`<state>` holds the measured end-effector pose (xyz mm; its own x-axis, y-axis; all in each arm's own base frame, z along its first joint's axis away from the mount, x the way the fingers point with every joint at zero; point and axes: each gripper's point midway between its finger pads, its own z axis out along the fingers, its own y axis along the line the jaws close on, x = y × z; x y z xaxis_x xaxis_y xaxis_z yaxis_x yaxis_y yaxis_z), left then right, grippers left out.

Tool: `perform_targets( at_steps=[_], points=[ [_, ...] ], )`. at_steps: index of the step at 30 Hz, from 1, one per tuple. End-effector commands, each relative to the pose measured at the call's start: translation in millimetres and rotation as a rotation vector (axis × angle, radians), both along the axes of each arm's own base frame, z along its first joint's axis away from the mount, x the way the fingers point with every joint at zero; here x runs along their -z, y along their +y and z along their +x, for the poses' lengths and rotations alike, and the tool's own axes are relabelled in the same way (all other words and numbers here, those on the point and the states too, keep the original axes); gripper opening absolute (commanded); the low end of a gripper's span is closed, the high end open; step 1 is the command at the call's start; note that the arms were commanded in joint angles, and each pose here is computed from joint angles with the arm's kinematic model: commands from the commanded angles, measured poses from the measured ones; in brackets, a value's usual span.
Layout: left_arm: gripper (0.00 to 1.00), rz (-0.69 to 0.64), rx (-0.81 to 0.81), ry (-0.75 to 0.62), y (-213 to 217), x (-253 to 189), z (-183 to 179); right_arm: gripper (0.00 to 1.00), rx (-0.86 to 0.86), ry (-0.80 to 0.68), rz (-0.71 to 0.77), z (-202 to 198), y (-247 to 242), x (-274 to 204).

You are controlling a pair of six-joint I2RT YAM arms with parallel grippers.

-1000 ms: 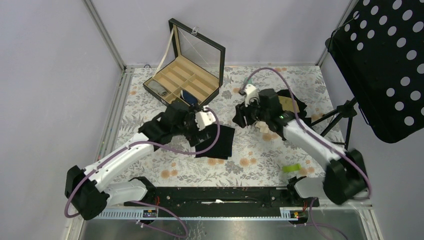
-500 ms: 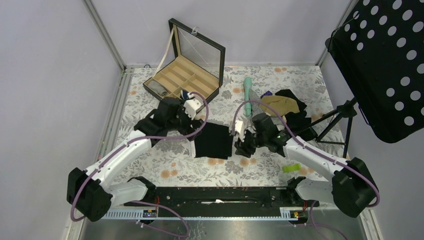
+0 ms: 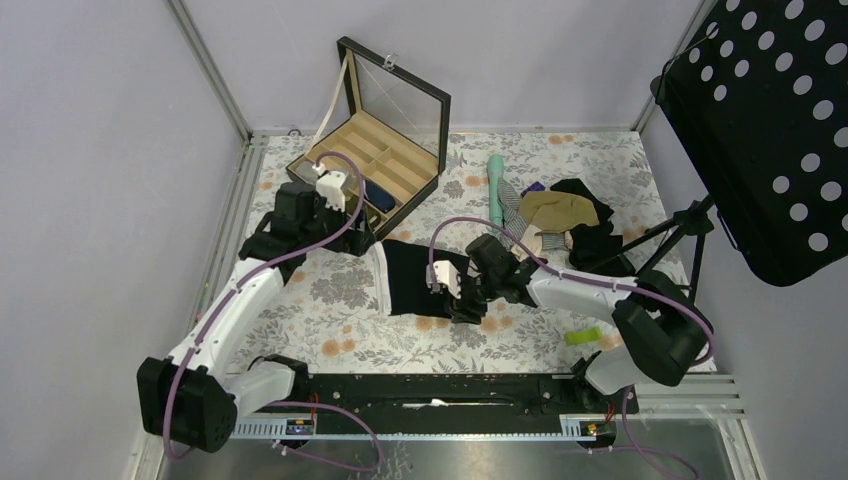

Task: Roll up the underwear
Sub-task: Fold the underwear at the center of the board.

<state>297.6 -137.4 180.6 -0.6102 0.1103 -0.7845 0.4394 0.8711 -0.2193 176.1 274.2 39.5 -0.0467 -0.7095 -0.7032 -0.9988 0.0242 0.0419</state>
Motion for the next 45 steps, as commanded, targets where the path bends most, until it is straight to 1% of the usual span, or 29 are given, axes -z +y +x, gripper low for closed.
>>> perform_targets(
  at_steps=[1, 8, 13, 16, 17, 18, 19, 20, 22, 23, 25, 27, 29, 31, 34, 37, 39, 41, 45],
  points=[
    [0.86, -0.053, -0.025, -0.082, 3.6, -19.7, 1.8, 0.54, -0.059, -0.089, 0.040, 16.7, 22.8, -13.3],
    [0.86, -0.080, -0.050, -0.076, 10.7, -15.6, 2.2, 0.54, -0.101, -0.081, -0.033, 15.1, 21.2, 8.0],
    [0.86, -0.080, -0.057, -0.084, 13.6, -18.4, 6.4, 0.50, -0.161, -0.102, -0.109, 10.4, 10.2, 26.5],
    [0.86, -0.066, -0.060, -0.087, 16.7, -17.1, 9.4, 0.47, -0.173, -0.122, -0.131, 11.6, 11.1, 31.3],
    [0.86, -0.060, -0.060, -0.088, 17.7, -16.7, 10.7, 0.42, -0.175, -0.128, -0.144, 12.7, 10.9, 33.8],
    [0.85, -0.052, -0.055, -0.090, 18.2, -15.8, 11.4, 0.30, -0.183, -0.133, -0.154, 13.4, 10.2, 35.3],
    [0.85, -0.041, -0.048, -0.095, 18.9, -15.7, 12.3, 0.23, -0.191, -0.140, -0.163, 13.9, 8.9, 35.9],
    [0.85, -0.026, -0.041, -0.098, 20.0, -14.4, 13.1, 0.19, -0.198, -0.151, -0.170, 14.5, 7.0, 36.0],
    [0.84, 0.020, -0.002, -0.113, 21.9, -11.2, 13.2, 0.14, -0.216, -0.163, -0.189, 14.6, 2.4, 35.2],
    [0.83, 0.046, 0.029, -0.121, 22.4, -8.9, 11.8, 0.11, -0.231, -0.165, -0.198, 13.9, 0.6, 33.8],
    [0.78, 0.100, 0.161, -0.155, 18.0, -0.8, 2.1, 0.07, -0.262, -0.163, -0.215, 11.4, -3.9, 31.7],
    [0.76, 0.167, 0.318, -0.216, 14.5, 7.1, -13.2, 0.06, -0.303, -0.161, -0.202, 7.8, -7.0, 28.1],
    [0.75, 0.230, 0.520, -0.302, 7.9, 11.6, -35.4, 0.05, -0.331, -0.171, -0.189, 6.4, -10.5, 25.4],
    [0.75, 0.280, 0.723, -0.349, 0.9, 18.2, -63.0, 0.05, -0.347, -0.185, -0.177, 6.0, -14.5, 23.8],
    [0.73, 0.333, 0.989, -0.388, -12.8, 30.7, -98.7, 0.05, -0.350, -0.183, -0.163, 4.2, -20.1, 23.6],
    [0.67, 0.380, 1.174, -0.393, -25.9, 54.7, -121.6, 0.05, -0.338, -0.181, -0.167, 3.8, -27.2, 28.7],
    [0.65, 0.393, 1.230, -0.420, -36.1, 68.1, -126.8, 0.05, -0.315, -0.169, -0.167, 4.0, -31.0, 30.7],
    [0.65, 0.397, 1.248, -0.466, -48.5, 78.1, -126.9, 0.04, -0.298, -0.160, -0.169, 4.6, -33.8, 31.6],
    [0.66, 0.442, 1.261, -0.620, -74.8, 90.7, -122.7, 0.04, -0.285, -0.160, -0.167, 6.9, -33.9, 30.8]
  ],
)
